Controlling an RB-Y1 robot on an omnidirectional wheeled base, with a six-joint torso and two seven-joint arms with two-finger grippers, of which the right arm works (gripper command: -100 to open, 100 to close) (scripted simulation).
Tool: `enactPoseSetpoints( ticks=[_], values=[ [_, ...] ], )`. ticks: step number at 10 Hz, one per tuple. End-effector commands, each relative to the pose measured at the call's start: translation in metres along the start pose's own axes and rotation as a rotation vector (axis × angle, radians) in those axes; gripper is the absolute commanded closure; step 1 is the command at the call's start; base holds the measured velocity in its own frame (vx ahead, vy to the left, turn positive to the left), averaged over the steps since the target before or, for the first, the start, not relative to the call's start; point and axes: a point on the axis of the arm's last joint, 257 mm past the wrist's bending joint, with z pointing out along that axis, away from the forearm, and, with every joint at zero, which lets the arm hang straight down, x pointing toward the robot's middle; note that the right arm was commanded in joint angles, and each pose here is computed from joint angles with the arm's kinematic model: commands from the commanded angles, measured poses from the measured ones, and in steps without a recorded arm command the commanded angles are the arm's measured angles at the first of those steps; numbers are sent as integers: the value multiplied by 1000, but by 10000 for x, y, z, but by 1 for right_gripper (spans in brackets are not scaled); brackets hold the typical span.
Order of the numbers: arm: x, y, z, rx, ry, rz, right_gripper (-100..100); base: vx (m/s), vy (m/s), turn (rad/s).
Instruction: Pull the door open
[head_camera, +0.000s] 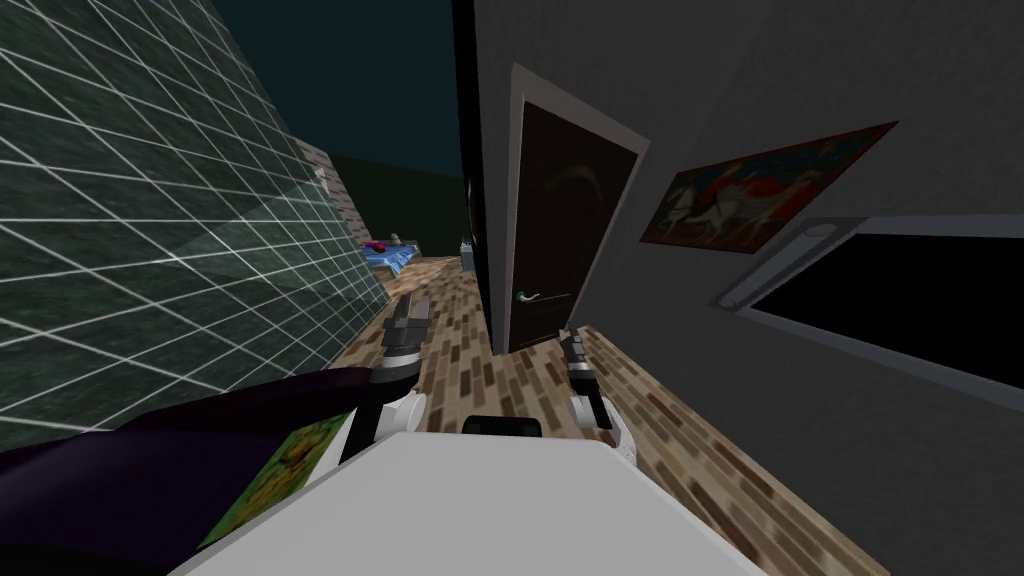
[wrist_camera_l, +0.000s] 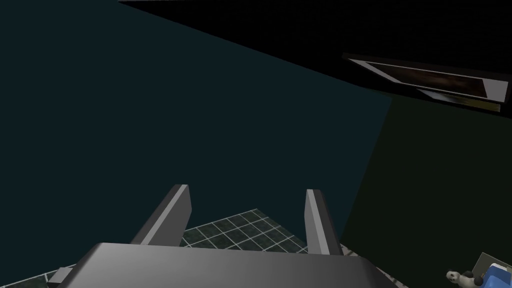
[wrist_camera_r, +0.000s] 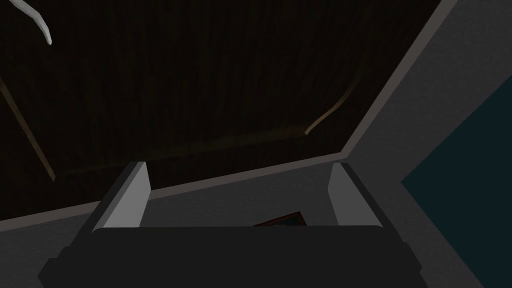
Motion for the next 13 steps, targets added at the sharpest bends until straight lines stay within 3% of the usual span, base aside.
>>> enactPoseSetpoints(
  ticks=[1, 13],
  values=[
    [0, -157, -13, 30, 10, 2, -100, 80, -3, 137],
    [-177, -981, -136, 180, 44, -8, -100, 67, -10, 101]
  ],
)
